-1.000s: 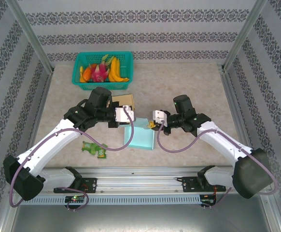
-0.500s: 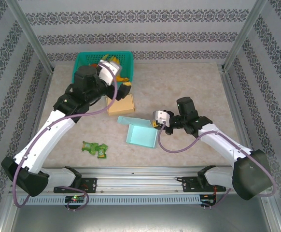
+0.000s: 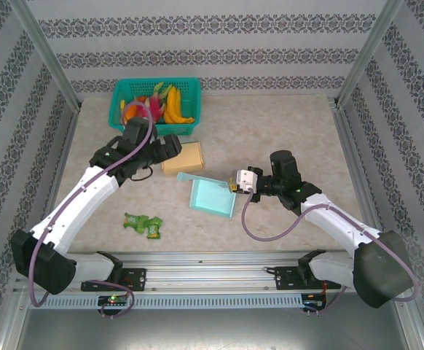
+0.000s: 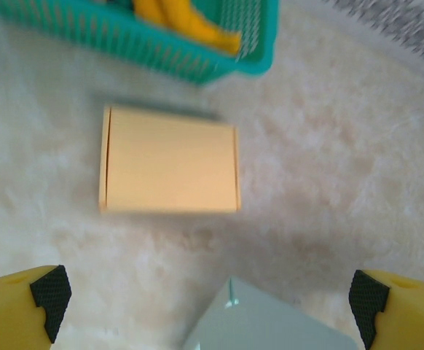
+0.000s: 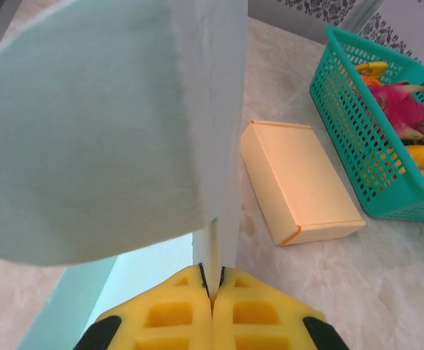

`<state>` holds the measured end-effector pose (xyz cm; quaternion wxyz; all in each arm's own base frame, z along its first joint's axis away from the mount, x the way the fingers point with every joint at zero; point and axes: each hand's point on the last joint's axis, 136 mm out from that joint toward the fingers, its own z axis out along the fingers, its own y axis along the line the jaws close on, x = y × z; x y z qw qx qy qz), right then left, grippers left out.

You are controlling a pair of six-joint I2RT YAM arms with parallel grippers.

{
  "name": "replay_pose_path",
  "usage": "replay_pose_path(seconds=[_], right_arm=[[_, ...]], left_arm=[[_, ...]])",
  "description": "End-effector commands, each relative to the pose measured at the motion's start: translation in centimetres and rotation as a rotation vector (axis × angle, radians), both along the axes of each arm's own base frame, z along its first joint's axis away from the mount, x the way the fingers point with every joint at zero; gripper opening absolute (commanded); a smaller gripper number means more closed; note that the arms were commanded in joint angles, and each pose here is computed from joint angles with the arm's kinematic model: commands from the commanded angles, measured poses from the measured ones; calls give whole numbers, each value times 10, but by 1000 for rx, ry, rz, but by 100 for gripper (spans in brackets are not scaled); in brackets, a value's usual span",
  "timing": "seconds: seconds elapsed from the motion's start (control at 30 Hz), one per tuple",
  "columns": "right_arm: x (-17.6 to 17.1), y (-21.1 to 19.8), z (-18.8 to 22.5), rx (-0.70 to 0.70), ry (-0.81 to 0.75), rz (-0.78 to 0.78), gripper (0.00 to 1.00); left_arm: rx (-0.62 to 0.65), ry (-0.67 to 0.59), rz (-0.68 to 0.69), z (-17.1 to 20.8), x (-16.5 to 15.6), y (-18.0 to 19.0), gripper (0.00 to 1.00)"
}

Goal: Fold the paper box

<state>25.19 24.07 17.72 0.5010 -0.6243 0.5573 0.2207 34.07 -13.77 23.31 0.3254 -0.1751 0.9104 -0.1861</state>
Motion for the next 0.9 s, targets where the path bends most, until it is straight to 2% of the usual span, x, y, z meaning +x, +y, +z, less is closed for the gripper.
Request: replay_pose_path(seconds=[0.0, 0.27, 0.4, 0.73, 0.87], right_arm=[[-8, 5, 15, 57, -29, 65, 0], [-9, 8, 9, 56, -1, 85, 0], [-8, 8, 9, 51, 1, 80, 0], [-3, 8, 1, 25, 9, 57, 0], [-3, 9, -5, 4, 9, 52, 0]], left_arm=[[-165, 111, 71, -18, -5, -14, 100], [-318, 286, -14, -56, -5, -65, 100], [-329, 330, -25, -70, -16, -85, 100], [-290, 311, -58, -66, -32, -104, 100], [-295, 317, -88, -68, -35, -116, 96]])
